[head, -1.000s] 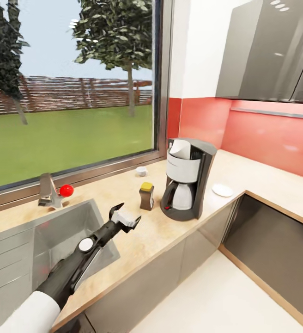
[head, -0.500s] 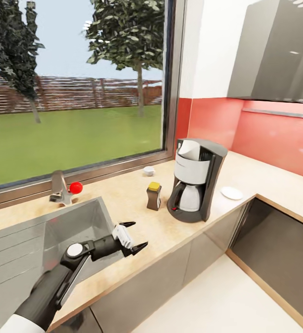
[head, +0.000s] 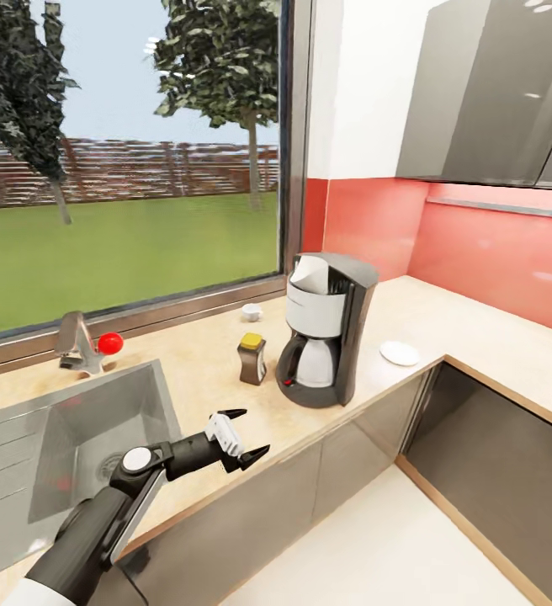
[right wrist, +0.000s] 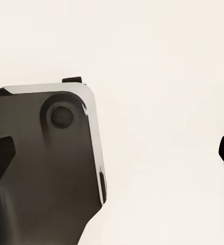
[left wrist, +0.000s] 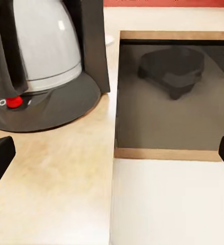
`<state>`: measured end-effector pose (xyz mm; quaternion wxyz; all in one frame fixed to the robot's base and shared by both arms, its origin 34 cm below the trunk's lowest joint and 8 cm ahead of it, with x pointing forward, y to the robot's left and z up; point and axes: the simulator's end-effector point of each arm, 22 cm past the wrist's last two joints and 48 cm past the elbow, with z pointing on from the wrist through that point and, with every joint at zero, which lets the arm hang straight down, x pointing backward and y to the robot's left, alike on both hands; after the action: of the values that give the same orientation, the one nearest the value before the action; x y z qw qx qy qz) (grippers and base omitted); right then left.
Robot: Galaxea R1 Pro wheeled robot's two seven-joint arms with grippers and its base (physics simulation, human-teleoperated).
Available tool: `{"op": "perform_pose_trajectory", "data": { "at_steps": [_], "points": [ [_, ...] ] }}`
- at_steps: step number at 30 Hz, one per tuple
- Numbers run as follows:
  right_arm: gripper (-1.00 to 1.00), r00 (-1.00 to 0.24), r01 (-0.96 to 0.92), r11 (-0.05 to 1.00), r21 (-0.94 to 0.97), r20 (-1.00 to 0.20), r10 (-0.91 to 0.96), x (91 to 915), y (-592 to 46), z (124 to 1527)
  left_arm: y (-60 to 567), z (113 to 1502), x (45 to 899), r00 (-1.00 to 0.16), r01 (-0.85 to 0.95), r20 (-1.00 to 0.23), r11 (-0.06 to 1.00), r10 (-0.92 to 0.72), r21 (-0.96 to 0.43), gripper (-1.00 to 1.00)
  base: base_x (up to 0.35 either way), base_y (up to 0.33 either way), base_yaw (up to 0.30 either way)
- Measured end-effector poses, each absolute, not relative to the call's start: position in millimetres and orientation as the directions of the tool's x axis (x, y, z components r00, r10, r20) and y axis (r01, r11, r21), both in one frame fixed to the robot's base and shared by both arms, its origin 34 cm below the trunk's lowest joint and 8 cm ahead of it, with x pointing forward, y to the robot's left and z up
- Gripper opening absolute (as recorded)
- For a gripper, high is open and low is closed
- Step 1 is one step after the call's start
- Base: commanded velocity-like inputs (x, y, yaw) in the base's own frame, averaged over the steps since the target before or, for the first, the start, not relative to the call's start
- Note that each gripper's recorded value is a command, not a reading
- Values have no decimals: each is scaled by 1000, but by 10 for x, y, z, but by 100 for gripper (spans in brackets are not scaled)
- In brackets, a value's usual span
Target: Set up a coffee station on the kitchen countertop: keep the coffee maker on the countertop, move the bottle of coffee from the kitchen shelf to the counter next to the coffee maker, place a paper coffee filter on top of the coffee maker, put the saucer next to the coffee maker with the coffee cup on the saucer, and place the electric kettle next to the coffee maker.
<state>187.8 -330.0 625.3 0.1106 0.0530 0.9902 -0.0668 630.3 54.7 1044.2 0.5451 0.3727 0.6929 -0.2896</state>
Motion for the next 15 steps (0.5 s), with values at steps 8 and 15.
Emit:
{"op": "perform_pose_trajectory", "data": {
  "at_steps": [8, 15],
  "points": [
    [100, -970, 120, 985, -121, -227, 90, 1880, -3307, 6254, 557, 10430, 6305, -132, 831, -971, 556, 199, 1, 100, 0, -273, 9],
    [100, -970, 120, 985, -121, -227, 90, 1881, -3301, 6253, 564, 10434, 6310, -131, 830, -972, 558, 197, 2, 100, -5, -273, 220]
  ]
}}
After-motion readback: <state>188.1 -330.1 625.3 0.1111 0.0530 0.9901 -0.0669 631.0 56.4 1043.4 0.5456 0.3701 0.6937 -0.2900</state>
